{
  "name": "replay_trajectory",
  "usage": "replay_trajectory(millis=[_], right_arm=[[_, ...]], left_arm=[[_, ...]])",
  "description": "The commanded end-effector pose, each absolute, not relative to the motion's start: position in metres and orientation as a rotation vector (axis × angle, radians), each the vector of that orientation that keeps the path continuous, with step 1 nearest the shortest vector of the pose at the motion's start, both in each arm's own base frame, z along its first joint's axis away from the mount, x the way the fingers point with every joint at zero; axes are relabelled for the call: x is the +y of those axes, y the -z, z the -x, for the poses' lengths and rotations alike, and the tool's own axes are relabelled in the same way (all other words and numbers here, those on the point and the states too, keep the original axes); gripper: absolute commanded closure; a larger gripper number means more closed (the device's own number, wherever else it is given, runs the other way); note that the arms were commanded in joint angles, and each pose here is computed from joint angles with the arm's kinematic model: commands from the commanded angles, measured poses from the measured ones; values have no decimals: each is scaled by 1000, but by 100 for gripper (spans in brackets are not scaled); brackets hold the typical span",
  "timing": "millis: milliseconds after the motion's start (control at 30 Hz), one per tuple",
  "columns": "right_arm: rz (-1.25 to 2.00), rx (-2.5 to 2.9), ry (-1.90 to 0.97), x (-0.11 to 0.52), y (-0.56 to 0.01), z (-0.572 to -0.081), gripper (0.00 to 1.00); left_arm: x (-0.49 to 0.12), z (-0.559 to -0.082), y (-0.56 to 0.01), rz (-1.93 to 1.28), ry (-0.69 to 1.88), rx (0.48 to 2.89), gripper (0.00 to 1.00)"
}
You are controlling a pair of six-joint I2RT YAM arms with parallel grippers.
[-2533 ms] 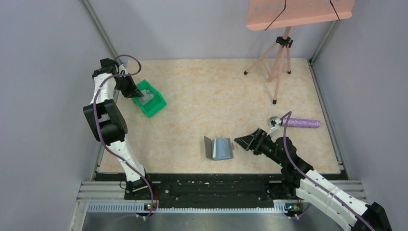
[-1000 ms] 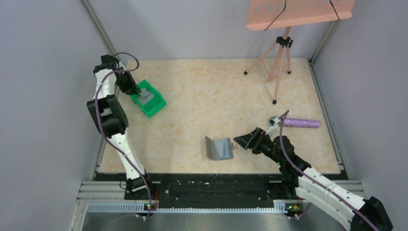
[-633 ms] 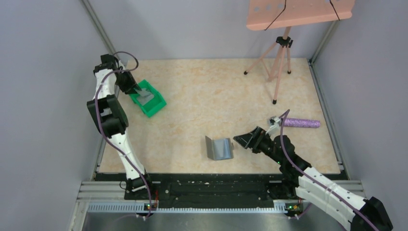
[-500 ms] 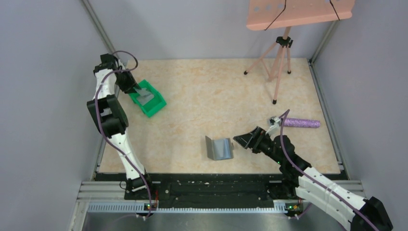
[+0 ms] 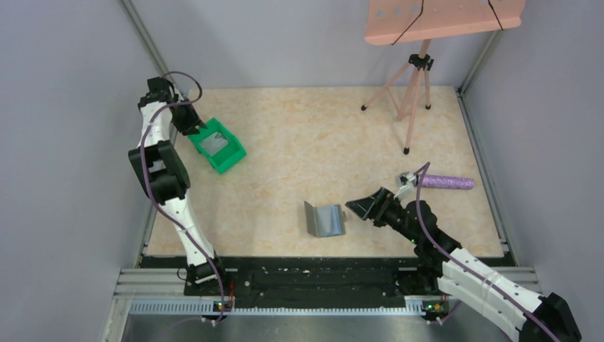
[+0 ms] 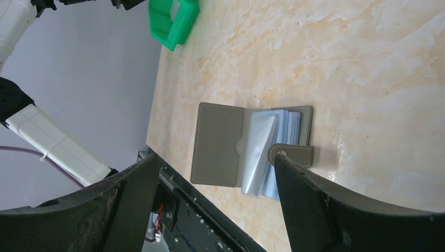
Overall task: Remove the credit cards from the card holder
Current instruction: Place the credit card in the storage box, then remove the credit card from the card holder.
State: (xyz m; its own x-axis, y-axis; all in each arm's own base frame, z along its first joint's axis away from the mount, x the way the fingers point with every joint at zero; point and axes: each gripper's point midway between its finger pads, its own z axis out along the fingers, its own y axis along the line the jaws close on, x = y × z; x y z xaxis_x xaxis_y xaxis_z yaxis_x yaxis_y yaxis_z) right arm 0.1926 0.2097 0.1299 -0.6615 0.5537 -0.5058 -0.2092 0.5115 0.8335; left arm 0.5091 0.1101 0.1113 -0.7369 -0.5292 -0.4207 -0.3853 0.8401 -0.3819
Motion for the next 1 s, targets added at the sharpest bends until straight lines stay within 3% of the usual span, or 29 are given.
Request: replay_trajectory(millis=[0,300,467,567,700,833,967], right_arm=[[-270,1876,-1253,210,-159,-198,20],[-259,1923,-1228,211,-151,-196,22],[-192,1992,-1202,216,-143,-193,31],[-140,2040,-1199,221,-137,-190,41],[-103,2049,-1259,230,-137,-185,49],[-67,2061,-1317,236,-140,-178,49],[-52,2110,-1323,240,-136,-175,46]], left_arm=[[105,-519,-160,629,395,2371,58],[84,-503,-164,603,430,2389,58],[57,-473,-161,618,529,2435,58],[37,-450,-156,623,570,2478,57],[-10,-420,-152,525,622,2541,57],[-65,-390,-160,356,581,2559,57],[-141,-350,-161,149,732,2532,57]])
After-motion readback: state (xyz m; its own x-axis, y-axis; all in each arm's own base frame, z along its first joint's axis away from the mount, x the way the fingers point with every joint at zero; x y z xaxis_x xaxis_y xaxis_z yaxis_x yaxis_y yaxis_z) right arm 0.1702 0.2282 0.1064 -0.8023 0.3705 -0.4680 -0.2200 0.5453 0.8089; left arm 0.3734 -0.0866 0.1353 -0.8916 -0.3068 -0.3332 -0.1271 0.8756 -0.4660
